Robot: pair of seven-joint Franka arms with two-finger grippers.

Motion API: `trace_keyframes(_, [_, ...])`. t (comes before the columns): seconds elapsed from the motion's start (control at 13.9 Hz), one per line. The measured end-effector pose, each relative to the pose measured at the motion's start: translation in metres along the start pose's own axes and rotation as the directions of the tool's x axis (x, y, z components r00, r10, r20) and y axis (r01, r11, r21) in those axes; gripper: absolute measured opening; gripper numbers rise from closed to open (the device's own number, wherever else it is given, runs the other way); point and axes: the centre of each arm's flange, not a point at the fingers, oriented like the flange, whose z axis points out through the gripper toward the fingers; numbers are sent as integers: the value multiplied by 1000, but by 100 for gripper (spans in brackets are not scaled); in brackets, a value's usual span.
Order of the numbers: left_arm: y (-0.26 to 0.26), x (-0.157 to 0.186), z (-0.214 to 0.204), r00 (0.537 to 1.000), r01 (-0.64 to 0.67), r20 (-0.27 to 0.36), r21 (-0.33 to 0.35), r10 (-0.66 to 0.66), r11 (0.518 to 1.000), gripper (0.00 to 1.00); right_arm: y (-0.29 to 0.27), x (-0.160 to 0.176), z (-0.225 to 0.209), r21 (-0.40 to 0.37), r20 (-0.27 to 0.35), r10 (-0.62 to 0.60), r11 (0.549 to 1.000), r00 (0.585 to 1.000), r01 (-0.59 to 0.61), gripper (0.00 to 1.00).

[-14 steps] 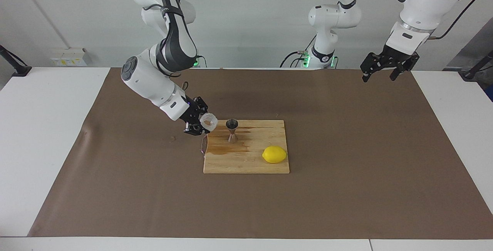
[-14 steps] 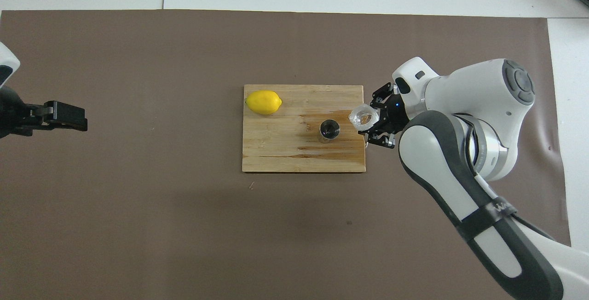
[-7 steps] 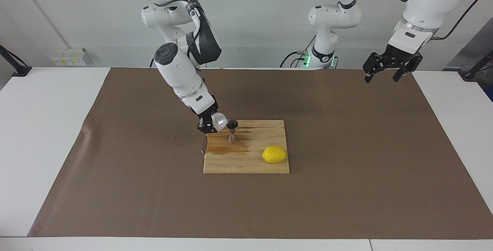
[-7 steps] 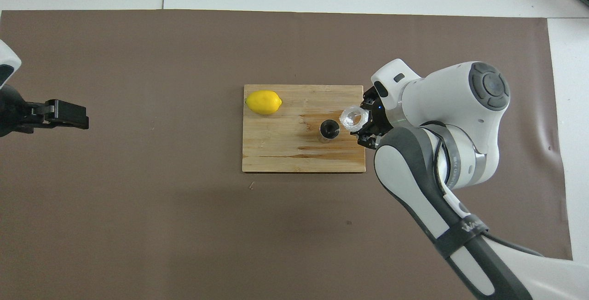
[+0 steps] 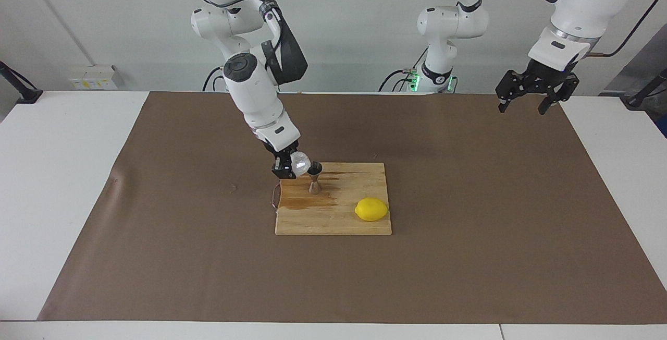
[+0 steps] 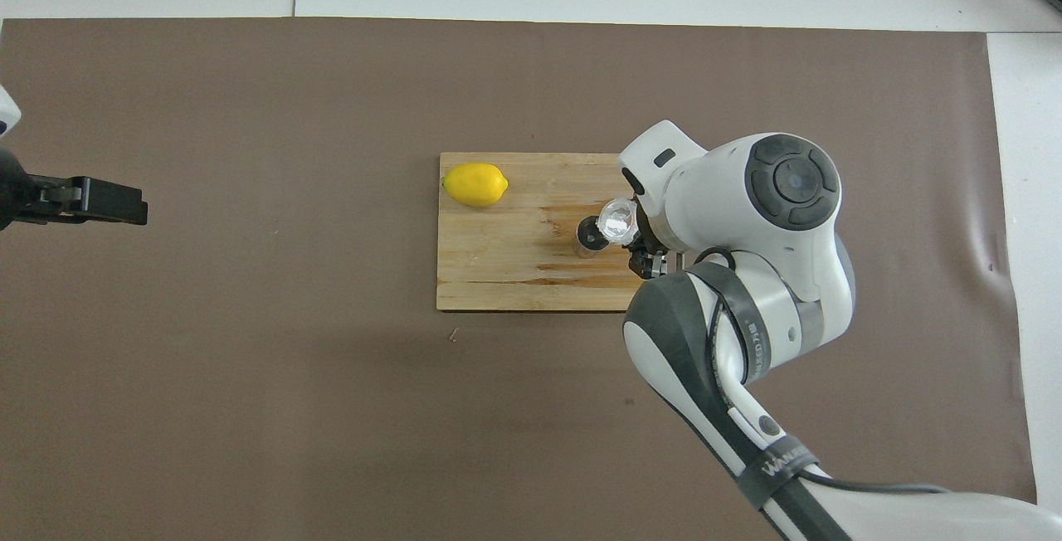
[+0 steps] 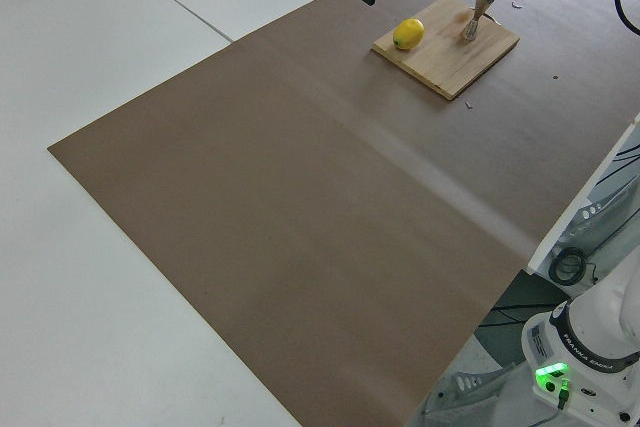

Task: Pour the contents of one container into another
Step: 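Tilt the white cup to pour into the metal cup with the right gripper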

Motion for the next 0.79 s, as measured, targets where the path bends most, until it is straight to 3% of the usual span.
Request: trace_keyframes(0.79, [4, 0, 0, 1000, -6, 0, 0, 6, 1000, 100, -13, 13, -27, -76, 115, -13, 997, 993, 22, 51])
